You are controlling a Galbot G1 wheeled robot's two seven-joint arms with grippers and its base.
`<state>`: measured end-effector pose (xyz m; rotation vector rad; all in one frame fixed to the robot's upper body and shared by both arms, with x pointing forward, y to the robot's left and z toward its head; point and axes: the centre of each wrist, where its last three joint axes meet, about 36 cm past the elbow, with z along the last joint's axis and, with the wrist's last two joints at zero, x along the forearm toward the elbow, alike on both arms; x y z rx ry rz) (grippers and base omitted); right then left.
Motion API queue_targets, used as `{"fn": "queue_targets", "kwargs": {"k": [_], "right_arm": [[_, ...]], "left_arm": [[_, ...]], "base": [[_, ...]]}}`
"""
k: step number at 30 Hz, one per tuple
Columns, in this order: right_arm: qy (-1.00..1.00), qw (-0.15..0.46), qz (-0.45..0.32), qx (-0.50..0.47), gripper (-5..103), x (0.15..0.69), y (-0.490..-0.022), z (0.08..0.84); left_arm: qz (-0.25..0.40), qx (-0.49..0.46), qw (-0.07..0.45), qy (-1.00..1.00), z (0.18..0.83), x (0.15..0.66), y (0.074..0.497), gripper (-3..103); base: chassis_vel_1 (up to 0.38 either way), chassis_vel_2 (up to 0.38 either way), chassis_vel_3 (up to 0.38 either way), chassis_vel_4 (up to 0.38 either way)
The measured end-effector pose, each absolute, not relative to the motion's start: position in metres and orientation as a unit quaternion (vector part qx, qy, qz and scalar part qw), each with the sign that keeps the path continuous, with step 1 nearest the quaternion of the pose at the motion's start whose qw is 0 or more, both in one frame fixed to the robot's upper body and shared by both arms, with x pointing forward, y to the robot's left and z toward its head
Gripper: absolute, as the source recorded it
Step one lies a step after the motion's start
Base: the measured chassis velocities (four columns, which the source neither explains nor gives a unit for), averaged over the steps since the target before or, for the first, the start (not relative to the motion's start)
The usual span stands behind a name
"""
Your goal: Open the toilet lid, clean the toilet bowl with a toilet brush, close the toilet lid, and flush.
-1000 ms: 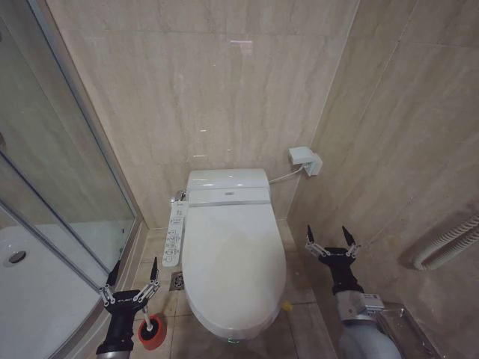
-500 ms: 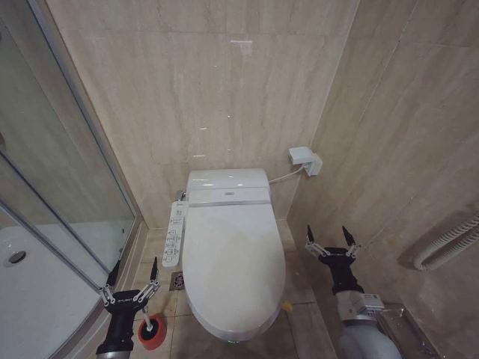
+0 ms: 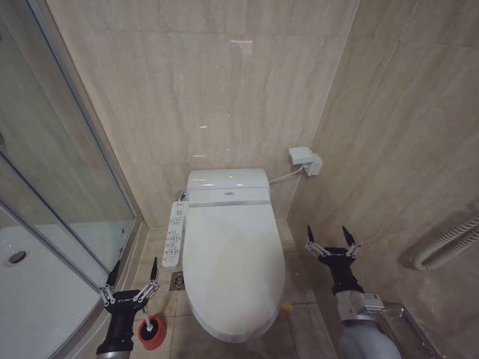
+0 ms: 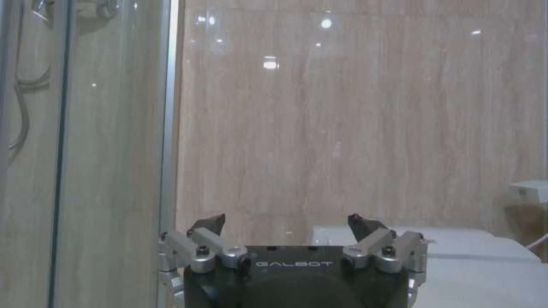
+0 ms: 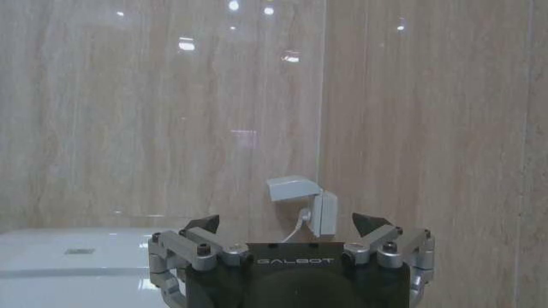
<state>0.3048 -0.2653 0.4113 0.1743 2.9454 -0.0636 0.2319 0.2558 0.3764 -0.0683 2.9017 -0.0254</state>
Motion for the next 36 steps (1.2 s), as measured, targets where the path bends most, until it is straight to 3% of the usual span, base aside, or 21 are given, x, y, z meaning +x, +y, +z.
{"fn": "queue_targets", "kwargs": {"k": [22, 36], "right_arm": [[0.994, 0.095, -0.021, 0.059, 100, 0.305, -0.265, 0.411], [0.994, 0.095, -0.021, 0.059, 100, 0.305, -0.265, 0.411]], "left_arm": [[-0.009, -0.024, 0.115, 0.993, 0.383, 0.24, 0.258, 97], [-0.019, -0.012, 0.092, 0.996, 0.46, 0.3, 0.275, 100]], "base": [[0.0, 0.0, 0.0, 0.0], [0.0, 0.0, 0.0, 0.0]]}}
